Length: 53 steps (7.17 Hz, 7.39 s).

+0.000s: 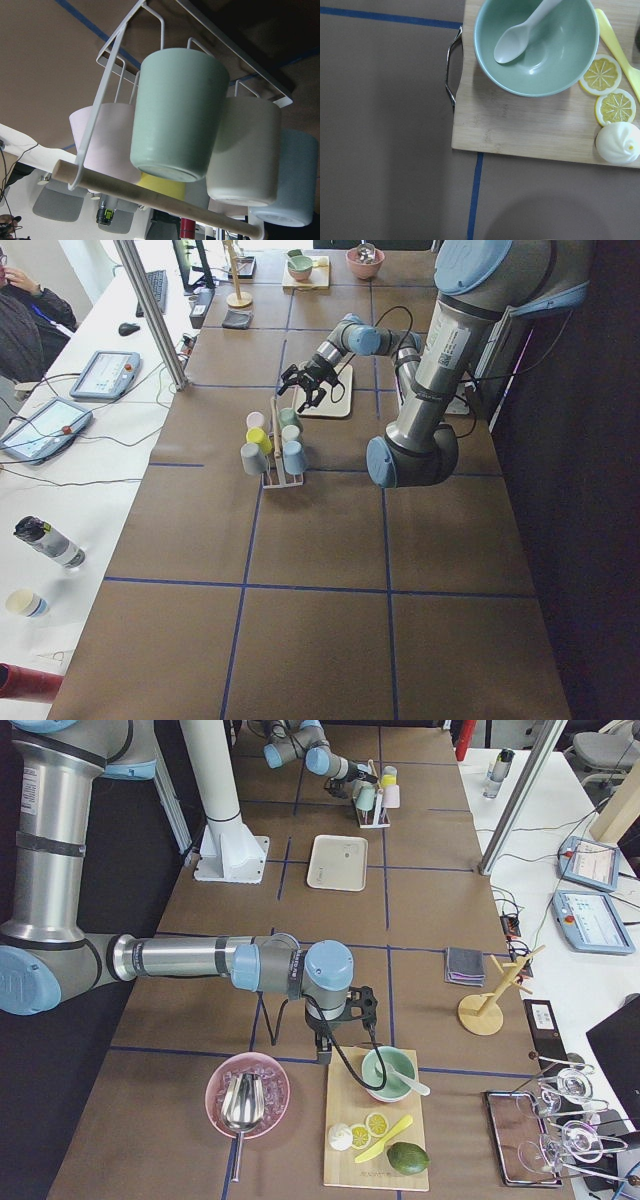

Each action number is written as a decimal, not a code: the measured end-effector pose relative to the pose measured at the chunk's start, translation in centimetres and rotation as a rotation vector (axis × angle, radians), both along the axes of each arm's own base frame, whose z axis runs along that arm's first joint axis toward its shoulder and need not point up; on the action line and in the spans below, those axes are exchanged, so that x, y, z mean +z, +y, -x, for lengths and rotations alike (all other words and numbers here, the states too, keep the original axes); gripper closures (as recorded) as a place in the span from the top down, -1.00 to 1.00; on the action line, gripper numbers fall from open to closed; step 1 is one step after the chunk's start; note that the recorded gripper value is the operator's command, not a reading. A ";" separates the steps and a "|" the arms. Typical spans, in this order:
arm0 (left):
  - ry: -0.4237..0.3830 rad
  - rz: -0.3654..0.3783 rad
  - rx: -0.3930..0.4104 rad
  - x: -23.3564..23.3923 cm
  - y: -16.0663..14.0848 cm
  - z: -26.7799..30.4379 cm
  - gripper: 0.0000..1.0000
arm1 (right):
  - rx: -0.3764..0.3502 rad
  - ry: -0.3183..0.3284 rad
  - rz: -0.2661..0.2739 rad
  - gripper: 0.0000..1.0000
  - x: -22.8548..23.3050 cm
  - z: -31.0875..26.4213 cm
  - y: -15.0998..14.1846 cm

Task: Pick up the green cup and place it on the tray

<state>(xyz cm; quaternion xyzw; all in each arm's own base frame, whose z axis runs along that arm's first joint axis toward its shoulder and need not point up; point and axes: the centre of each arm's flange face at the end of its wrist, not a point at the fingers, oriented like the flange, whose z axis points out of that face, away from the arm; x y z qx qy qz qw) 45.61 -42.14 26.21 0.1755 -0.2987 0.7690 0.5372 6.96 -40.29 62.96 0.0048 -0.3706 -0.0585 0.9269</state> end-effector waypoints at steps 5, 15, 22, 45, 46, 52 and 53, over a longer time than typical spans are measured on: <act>-0.026 0.001 0.005 1.6 0.4 -1.9 1.00 | 0.000 0.000 0.003 1.00 0.1 0.0 0.2; -0.027 -0.016 -0.027 7.6 -0.4 -7.5 1.00 | 0.000 0.001 0.013 1.00 0.5 0.0 0.5; -0.006 -0.033 -0.031 7.3 -0.5 -7.7 0.23 | 0.001 0.000 0.013 1.00 0.5 0.0 0.5; 1.695 0.309 -0.582 -13.0 7.0 6.0 0.25 | -0.001 0.004 0.004 1.00 0.2 0.0 0.3; 1.830 0.344 -0.583 -13.0 6.5 4.7 0.28 | -0.001 0.004 0.003 1.00 0.2 0.0 0.2; 2.172 0.461 -0.468 -6.1 5.5 -4.2 0.33 | -0.001 0.003 0.002 1.00 0.2 0.0 0.2; 2.158 0.467 -0.468 -4.6 5.6 -5.7 0.33 | -0.001 0.003 0.003 1.00 0.2 0.0 0.2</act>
